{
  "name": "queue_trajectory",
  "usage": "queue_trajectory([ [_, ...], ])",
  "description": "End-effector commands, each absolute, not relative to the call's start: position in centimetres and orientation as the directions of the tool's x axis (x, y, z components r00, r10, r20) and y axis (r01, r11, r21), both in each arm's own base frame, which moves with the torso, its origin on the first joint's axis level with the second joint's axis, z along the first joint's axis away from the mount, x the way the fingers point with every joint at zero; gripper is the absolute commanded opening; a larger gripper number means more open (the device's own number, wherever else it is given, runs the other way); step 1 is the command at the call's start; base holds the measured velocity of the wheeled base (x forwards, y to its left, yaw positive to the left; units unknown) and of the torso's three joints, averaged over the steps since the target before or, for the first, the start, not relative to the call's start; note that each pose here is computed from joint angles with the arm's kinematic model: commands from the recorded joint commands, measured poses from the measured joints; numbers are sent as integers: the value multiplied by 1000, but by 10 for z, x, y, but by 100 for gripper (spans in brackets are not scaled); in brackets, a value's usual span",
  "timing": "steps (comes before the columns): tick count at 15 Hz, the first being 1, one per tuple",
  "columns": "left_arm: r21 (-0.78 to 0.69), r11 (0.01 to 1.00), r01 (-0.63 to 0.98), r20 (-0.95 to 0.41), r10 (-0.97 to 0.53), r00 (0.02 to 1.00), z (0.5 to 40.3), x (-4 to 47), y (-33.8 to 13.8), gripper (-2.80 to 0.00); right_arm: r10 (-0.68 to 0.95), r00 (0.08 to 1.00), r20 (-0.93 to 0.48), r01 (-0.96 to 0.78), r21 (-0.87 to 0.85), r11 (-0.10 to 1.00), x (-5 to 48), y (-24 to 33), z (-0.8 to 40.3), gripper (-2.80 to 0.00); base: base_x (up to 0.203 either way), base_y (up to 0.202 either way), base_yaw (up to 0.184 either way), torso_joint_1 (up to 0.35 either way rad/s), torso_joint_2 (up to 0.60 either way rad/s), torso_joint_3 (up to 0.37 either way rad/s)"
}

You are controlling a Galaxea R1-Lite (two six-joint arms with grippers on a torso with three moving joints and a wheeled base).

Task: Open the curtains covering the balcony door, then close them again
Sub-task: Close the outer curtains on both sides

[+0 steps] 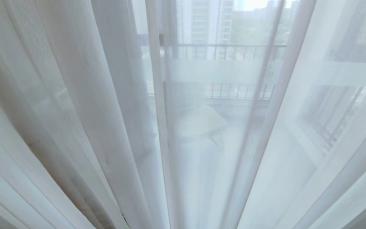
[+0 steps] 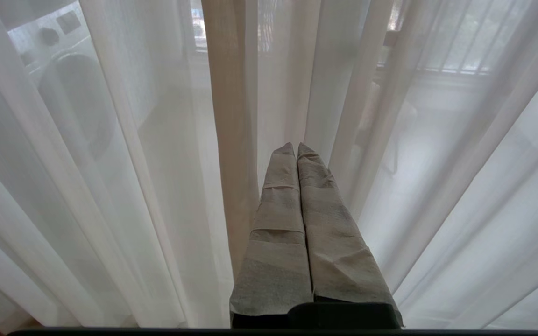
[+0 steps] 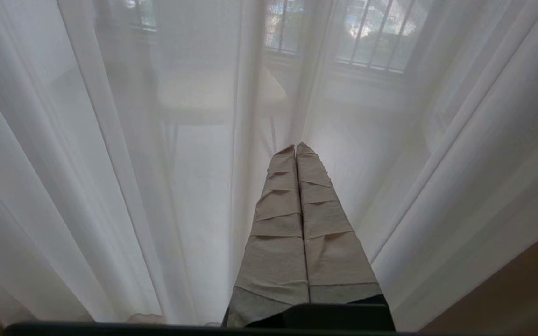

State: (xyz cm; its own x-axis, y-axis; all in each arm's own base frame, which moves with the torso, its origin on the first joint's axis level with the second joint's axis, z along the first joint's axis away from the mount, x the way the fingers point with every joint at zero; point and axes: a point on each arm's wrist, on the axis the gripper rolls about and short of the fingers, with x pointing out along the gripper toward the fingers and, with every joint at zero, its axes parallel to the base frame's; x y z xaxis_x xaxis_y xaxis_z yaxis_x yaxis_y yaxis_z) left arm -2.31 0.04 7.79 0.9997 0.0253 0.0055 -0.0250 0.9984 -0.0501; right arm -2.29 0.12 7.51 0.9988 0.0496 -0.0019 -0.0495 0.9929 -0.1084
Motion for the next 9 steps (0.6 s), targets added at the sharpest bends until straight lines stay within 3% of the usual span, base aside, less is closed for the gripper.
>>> queue_trajectory([
  [1,-51,998,-26,8,26,1000,78,-23,0,-280,52,999,-2,-52,-110,993,-23,1,75,-280,0,0,0,0,0,0],
  [9,-51,998,-26,9,26,1000,78,-23,0,-280,50,999,-3,-50,-110,993,-23,1,75,-280,0,0,0,0,0,0],
])
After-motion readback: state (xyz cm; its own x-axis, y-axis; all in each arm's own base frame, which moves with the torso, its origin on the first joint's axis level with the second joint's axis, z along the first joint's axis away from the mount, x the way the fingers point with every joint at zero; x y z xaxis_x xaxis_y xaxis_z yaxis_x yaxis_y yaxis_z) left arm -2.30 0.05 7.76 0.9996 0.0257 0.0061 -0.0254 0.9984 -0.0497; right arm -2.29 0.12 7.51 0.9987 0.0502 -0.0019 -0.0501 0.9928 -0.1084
